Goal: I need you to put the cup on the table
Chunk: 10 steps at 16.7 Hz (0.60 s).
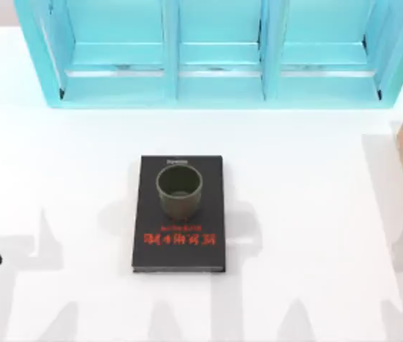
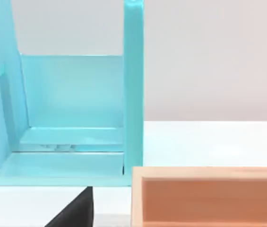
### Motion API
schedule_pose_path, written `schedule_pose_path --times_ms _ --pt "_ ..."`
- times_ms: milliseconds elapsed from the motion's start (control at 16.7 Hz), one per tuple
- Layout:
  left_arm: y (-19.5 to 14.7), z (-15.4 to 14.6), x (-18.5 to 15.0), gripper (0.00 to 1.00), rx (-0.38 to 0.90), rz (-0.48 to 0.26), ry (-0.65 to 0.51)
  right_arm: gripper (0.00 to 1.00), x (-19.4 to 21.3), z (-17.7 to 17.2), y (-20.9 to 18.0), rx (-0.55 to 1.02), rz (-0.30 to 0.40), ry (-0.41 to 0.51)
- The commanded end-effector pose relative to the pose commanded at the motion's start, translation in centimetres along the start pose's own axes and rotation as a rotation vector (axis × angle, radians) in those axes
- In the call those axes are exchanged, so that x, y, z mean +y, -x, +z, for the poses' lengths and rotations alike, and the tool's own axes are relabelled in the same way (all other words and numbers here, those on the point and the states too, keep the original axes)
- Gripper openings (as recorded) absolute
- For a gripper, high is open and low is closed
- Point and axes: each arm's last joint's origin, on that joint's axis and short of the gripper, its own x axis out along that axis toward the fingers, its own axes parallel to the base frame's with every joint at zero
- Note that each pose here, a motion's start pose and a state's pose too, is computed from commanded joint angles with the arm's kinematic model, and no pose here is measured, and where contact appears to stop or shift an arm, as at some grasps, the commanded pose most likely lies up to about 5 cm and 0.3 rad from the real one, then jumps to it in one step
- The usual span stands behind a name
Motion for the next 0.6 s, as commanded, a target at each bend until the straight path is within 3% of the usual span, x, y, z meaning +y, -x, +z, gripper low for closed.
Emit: schedule_pose_path --times_ms 240,600 --pt "-0.1 0.1 0.0 1.00 0.033 -0.002 0.000 1.00 0.0 0.0 0.0 0.000 0.000 0.000" --pt "-1.3 3.5 -0.5 1.00 0.310 -0.017 0.038 1.00 0.0 0.0 0.0 0.000 0.000 0.000"
